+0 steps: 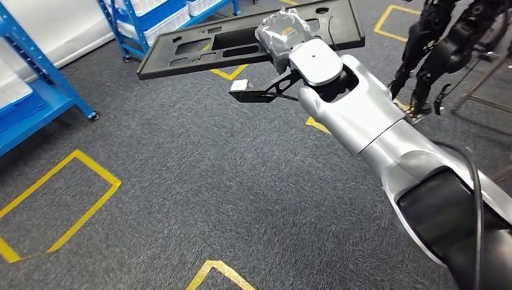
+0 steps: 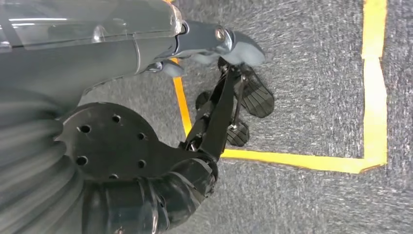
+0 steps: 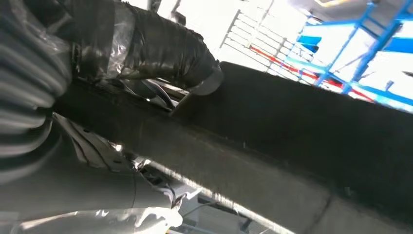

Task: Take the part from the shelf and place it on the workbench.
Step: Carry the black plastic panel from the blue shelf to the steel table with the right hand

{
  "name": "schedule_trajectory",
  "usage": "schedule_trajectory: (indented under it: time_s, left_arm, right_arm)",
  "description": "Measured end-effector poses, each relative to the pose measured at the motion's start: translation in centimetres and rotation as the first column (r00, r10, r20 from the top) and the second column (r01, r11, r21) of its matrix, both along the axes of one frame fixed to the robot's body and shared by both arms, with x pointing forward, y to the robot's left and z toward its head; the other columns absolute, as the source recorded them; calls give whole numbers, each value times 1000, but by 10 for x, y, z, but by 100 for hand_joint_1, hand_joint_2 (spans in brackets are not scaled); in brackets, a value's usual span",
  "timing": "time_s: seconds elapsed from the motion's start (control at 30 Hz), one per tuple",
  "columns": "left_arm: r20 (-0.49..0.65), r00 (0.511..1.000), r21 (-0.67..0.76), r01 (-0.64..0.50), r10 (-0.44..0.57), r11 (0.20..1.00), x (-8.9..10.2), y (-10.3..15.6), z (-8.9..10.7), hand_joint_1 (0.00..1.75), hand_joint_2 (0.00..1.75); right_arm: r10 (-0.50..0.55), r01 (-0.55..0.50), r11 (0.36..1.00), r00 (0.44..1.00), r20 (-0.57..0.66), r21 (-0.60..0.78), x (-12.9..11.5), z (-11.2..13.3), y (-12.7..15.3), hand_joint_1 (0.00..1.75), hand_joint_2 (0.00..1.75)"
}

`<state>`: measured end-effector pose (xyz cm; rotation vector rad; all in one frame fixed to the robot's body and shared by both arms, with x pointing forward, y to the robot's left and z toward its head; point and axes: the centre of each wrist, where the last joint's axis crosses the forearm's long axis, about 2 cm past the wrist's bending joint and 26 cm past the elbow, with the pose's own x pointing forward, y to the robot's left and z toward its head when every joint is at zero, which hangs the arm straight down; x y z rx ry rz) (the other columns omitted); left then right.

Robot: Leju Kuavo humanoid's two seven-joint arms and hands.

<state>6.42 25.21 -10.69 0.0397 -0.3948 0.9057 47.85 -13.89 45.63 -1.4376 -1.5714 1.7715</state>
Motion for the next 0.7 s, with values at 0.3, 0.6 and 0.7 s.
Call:
schedule_trajectory:
  time_s: [0.3,0.6,0.7]
  left_arm:
    - [1,1000,-5,7,-7,1000,-1,-3,0,0,175]
    - [5,1000,-7,8,-8,1000,1,-4,1,0,175]
    - [-2,1000,-8,3,-3,1000,-2,-4,0,0,175]
  right_arm:
    - [-6,6,1000,1000,9,-13,1,2,1,175,175]
    - [-3,3,1000,1000,10,-19,1,3,4,175,175]
    - [1,-1,1000,1000,-3,-31,2,-2,3,175,175]
